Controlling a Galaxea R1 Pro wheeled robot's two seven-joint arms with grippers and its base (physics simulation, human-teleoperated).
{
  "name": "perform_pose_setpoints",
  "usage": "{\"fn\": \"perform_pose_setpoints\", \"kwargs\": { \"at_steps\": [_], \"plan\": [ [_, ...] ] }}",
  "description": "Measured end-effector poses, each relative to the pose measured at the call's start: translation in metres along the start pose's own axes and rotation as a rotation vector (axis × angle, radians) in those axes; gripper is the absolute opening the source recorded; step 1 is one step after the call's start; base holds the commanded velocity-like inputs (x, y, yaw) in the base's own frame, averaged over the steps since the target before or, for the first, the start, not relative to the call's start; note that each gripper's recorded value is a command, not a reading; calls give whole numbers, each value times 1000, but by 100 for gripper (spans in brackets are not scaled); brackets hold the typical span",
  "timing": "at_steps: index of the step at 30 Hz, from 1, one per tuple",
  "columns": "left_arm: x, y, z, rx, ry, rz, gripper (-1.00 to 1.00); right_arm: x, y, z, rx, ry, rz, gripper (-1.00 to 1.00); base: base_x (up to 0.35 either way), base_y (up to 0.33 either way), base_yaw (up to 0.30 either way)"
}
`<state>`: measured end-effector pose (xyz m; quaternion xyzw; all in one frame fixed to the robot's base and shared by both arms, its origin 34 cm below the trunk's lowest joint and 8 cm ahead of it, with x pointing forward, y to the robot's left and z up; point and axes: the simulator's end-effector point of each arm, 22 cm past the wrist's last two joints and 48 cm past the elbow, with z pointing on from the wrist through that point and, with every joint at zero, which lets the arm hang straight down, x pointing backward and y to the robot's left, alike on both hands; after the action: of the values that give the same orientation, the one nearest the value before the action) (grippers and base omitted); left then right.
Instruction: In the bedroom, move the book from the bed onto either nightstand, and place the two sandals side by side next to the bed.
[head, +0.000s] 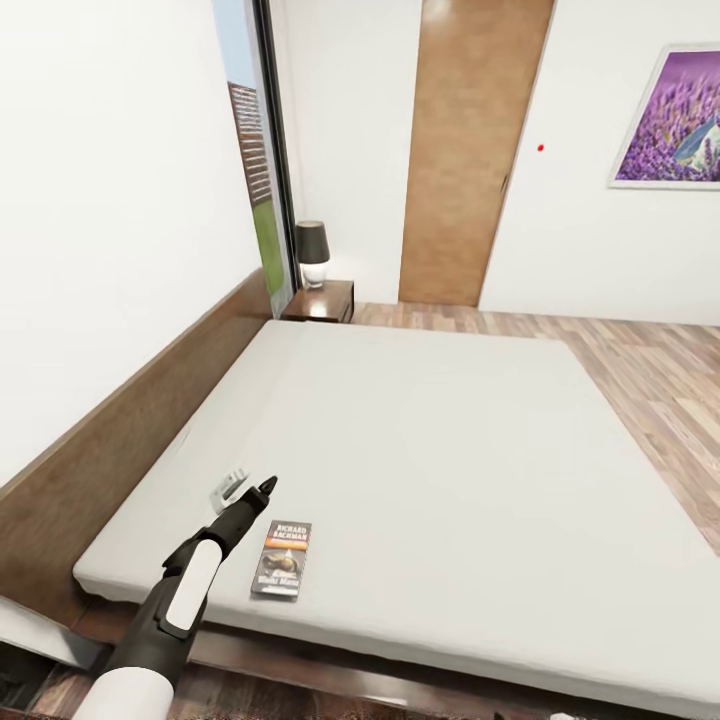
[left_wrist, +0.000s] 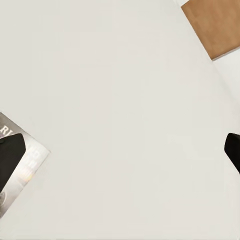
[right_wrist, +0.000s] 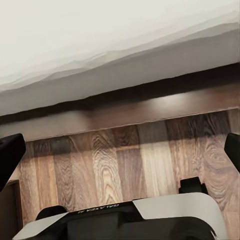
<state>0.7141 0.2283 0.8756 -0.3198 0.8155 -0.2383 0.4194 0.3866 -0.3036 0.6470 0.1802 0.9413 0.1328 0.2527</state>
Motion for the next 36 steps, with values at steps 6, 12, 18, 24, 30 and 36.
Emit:
{"fn": "perform_pose_setpoints", "kwargs": {
  "at_steps": [6,12,18,24,30,36],
  "plan": [
    [4,4,2,-6,7,-2,100,4,-2,0,4,8,1,100,0,0,0],
    [8,8,4,-13,13,-3,100,8,-4,1,8,17,3,100,0,0,0],
    [12,11,6,-20,20,-5,100,12,-6,1,14,26,5,100,0,0,0],
    [16,15,8,-26,28,-7,100,16,-8,1,17,35,6,100,0,0,0],
    [19,19,10,-33,32,-7,100,19,-9,1,21,43,8,100,0,0,0],
    [22,24,11,-41,37,-9,100,23,-11,2,25,51,10,100,0,0,0]
  ]
}}
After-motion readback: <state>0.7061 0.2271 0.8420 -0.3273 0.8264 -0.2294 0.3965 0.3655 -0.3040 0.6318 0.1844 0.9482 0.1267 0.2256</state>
